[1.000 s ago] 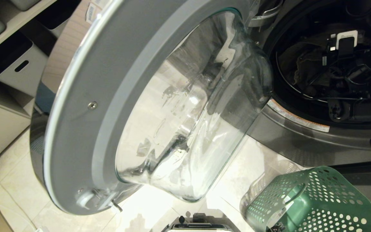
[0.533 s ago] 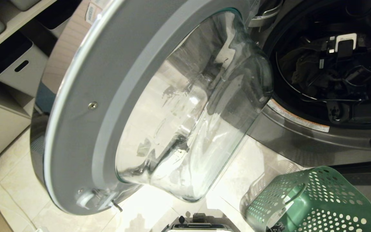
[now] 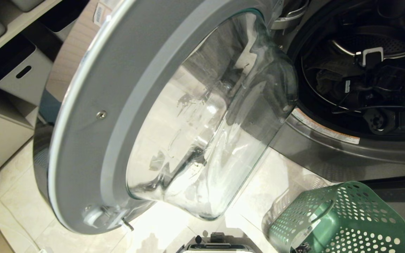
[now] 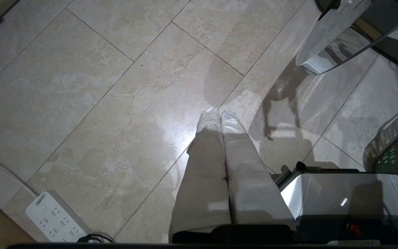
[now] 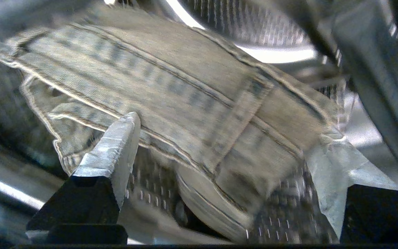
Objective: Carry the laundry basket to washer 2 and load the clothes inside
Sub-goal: Close the washing machine door with the left hand
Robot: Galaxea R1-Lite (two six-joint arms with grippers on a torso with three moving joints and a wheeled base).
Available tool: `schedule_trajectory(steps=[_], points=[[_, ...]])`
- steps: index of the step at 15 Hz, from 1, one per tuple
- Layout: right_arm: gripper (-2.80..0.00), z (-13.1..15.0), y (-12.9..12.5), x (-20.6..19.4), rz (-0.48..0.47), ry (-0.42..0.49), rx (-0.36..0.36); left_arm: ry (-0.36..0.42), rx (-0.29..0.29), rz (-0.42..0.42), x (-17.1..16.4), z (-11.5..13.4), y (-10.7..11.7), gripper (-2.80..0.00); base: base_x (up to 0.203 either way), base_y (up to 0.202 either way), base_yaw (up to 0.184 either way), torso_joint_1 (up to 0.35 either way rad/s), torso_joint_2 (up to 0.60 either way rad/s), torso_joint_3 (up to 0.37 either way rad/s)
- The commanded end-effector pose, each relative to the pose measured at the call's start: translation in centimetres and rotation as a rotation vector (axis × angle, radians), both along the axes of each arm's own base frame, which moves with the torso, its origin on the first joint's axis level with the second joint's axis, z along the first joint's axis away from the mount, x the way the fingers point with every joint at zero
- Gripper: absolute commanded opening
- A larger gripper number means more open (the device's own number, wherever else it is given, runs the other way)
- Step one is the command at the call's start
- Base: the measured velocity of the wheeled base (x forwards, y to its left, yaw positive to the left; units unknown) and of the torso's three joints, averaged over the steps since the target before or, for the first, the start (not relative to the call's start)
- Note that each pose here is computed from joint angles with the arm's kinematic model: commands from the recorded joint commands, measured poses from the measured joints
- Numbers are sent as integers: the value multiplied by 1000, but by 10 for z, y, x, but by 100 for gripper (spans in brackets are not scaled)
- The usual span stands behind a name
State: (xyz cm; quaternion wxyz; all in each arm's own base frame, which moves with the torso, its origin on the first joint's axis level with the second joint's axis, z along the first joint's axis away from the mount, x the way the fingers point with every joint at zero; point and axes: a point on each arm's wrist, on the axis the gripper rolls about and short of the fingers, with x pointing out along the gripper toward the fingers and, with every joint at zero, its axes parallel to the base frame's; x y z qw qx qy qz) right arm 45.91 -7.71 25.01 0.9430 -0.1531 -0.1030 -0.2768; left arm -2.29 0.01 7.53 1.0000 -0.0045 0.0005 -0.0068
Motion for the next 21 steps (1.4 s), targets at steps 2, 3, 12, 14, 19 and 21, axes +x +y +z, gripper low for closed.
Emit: schedule_trajectory(steps=[2, 3, 12, 14, 19, 21], points=[[0, 9, 1, -9, -8, 49, 42, 1, 0, 0, 0, 0, 0, -280, 0, 0, 0, 0, 0, 0], [0, 11, 2, -12, -4, 70, 64, 1, 0, 0, 0, 0, 0, -280, 0, 0, 0, 0, 0, 0], [0, 3, 14, -33, 20, 190, 102, 1, 0, 0, 0, 0, 0, -280, 0, 0, 0, 0, 0, 0], [0, 9, 16, -44, 22, 203, 103, 1, 0, 0, 0, 0, 0, -280, 0, 0, 0, 0, 0, 0], [0, 29, 35, -77, 66, 234, 136, 1, 0, 0, 0, 0, 0, -280, 0, 0, 0, 0, 0, 0], [-280, 31, 44, -89, 89, 242, 137, 1, 0, 0, 0, 0, 0, -280, 0, 0, 0, 0, 0, 0]])
